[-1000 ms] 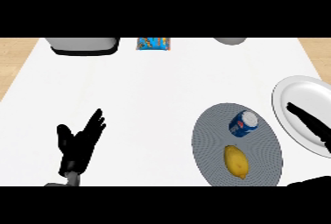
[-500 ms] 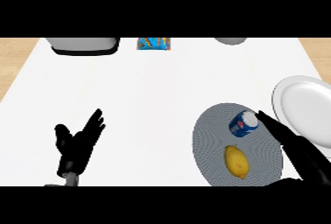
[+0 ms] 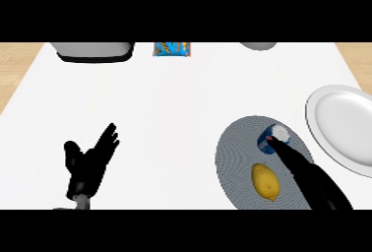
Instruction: Pick the lemon from the placemat and place it in the plate
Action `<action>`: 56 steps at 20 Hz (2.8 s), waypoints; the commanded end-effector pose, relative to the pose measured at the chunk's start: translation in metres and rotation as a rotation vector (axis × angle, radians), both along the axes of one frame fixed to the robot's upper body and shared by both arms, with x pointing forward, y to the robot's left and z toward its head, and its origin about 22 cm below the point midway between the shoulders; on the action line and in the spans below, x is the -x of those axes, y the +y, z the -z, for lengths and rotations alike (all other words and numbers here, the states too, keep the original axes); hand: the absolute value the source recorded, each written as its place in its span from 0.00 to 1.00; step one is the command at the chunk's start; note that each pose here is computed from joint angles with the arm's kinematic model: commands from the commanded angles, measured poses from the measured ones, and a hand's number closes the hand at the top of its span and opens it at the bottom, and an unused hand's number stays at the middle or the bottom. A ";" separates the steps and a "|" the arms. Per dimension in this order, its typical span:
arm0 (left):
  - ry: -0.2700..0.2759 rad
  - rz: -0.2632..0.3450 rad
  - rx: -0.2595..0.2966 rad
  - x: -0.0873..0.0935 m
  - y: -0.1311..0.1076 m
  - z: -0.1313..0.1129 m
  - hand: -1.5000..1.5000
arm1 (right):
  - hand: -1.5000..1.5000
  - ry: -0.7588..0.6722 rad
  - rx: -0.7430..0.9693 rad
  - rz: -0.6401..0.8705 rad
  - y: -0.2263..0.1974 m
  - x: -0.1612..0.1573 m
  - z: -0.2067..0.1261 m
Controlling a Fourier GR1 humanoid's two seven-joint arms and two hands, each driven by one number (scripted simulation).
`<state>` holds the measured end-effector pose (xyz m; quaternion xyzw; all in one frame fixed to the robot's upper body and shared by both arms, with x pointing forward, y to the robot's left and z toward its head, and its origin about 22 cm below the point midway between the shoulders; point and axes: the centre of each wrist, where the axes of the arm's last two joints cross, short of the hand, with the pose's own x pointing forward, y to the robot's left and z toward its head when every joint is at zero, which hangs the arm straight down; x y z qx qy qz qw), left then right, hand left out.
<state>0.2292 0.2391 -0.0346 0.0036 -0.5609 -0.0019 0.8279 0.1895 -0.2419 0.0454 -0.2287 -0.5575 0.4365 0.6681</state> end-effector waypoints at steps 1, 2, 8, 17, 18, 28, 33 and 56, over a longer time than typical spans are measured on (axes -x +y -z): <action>0.003 -0.005 0.002 -0.006 0.009 -0.008 0.50 | 0.00 0.007 0.047 0.008 0.015 -0.010 0.003; -0.005 0.005 -0.015 -0.002 0.008 0.001 0.50 | 0.00 -0.005 0.090 0.015 0.003 -0.008 0.017; 0.006 0.005 0.000 -0.007 0.004 0.020 0.50 | 0.00 0.024 0.125 0.049 0.004 -0.026 0.019; 0.005 -0.002 0.014 -0.019 -0.002 -0.005 0.50 | 0.00 0.050 0.155 0.024 0.003 -0.030 0.053; 0.004 0.015 -0.010 0.001 -0.003 -0.004 0.50 | 0.00 0.080 0.164 0.006 0.026 -0.037 0.048; 0.007 -0.004 0.000 0.005 0.004 -0.007 0.50 | 1.00 0.015 0.275 -0.088 0.030 -0.028 0.075; 0.003 -0.002 -0.002 0.011 0.006 -0.006 0.50 | 1.00 -0.114 0.278 -0.071 0.004 -0.023 0.063; 0.006 -0.003 -0.013 0.005 0.003 -0.005 0.50 | 1.00 -0.645 -0.192 0.423 -0.020 0.083 -0.011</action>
